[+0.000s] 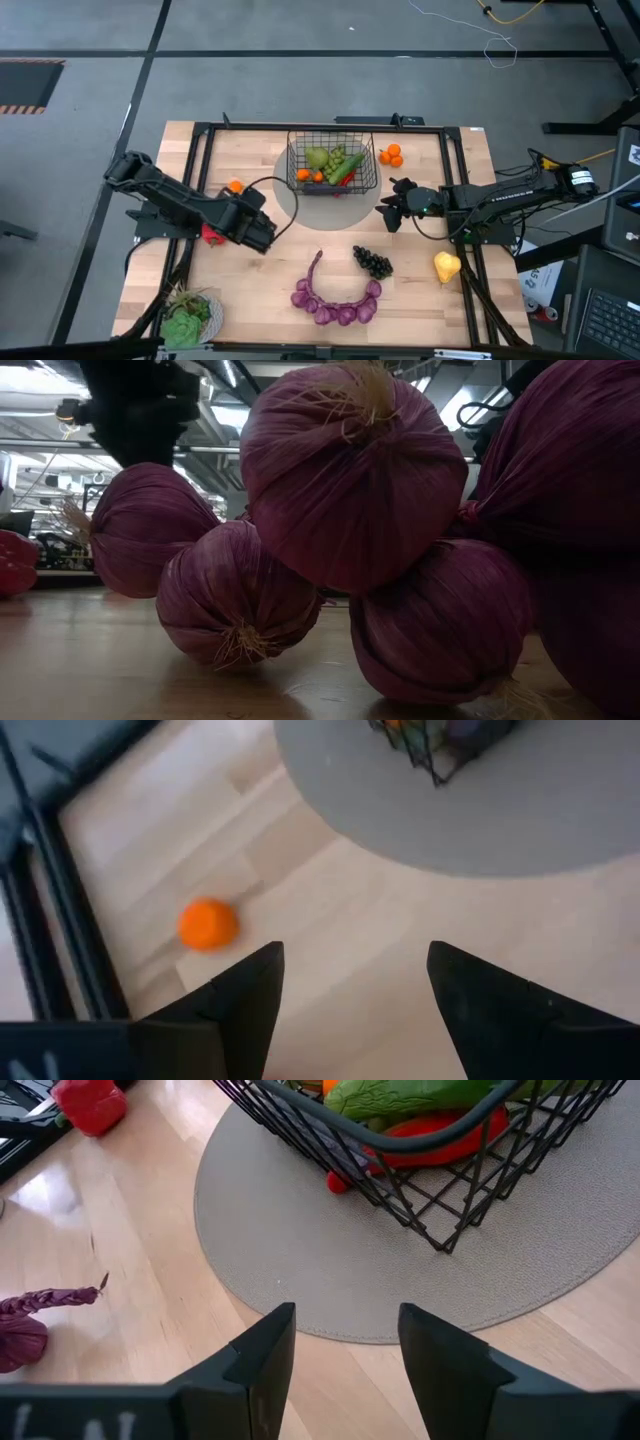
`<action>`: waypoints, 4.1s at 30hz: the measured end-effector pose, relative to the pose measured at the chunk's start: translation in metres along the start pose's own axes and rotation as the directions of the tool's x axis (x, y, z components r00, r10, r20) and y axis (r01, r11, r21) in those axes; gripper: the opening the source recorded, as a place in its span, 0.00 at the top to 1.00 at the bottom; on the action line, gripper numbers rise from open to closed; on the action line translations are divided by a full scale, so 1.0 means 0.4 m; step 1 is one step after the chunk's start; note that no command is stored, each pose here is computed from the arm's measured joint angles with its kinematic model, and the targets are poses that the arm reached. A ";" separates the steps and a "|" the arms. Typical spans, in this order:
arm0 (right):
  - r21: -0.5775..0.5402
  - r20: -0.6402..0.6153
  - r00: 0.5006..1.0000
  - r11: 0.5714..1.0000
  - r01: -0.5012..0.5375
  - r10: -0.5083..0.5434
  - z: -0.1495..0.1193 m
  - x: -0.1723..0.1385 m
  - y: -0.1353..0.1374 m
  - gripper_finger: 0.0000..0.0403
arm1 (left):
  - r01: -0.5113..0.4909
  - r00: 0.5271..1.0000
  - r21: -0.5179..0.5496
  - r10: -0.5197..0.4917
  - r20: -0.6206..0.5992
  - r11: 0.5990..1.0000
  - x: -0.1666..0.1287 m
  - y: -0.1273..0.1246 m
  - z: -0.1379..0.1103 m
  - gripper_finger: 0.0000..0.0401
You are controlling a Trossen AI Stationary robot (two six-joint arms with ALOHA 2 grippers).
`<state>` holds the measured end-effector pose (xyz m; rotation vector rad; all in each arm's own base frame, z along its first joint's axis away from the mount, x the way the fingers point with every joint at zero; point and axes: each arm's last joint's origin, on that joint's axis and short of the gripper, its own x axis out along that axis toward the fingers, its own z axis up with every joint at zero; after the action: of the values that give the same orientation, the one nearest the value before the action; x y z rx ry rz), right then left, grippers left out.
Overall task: Build produce basket
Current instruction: Put the left tangerine into the black wire basket
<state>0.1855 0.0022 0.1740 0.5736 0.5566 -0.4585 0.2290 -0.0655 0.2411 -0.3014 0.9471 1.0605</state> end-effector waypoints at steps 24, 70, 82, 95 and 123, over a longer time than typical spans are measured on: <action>0.005 0.004 1.000 1.000 -0.004 0.004 0.001 0.000 0.001 0.55 | -0.322 0.886 -0.148 0.242 -0.396 0.935 0.262 0.154 0.091 0.39; -0.002 0.004 1.000 1.000 -0.003 0.003 0.001 0.000 0.001 0.55 | -0.215 0.907 -0.186 0.126 -0.401 0.959 0.414 0.211 0.030 0.61; 0.000 0.003 1.000 1.000 -0.002 0.002 0.001 0.000 0.001 0.55 | -0.174 0.978 -0.191 0.192 0.077 0.966 0.213 0.155 0.183 0.62; -0.002 0.019 1.000 1.000 0.015 -0.015 0.002 0.000 0.000 0.55 | 0.049 0.860 -0.025 -0.030 0.510 0.998 0.043 0.058 0.310 0.62; 0.001 0.021 1.000 1.000 0.017 -0.017 0.002 0.000 0.000 0.55 | 0.422 0.764 0.076 -0.399 0.507 0.904 0.160 0.128 0.462 0.51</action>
<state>0.1858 0.0016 0.1747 0.5645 0.5421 -0.4803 0.2908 0.1142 0.3106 -0.2296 0.3456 0.6939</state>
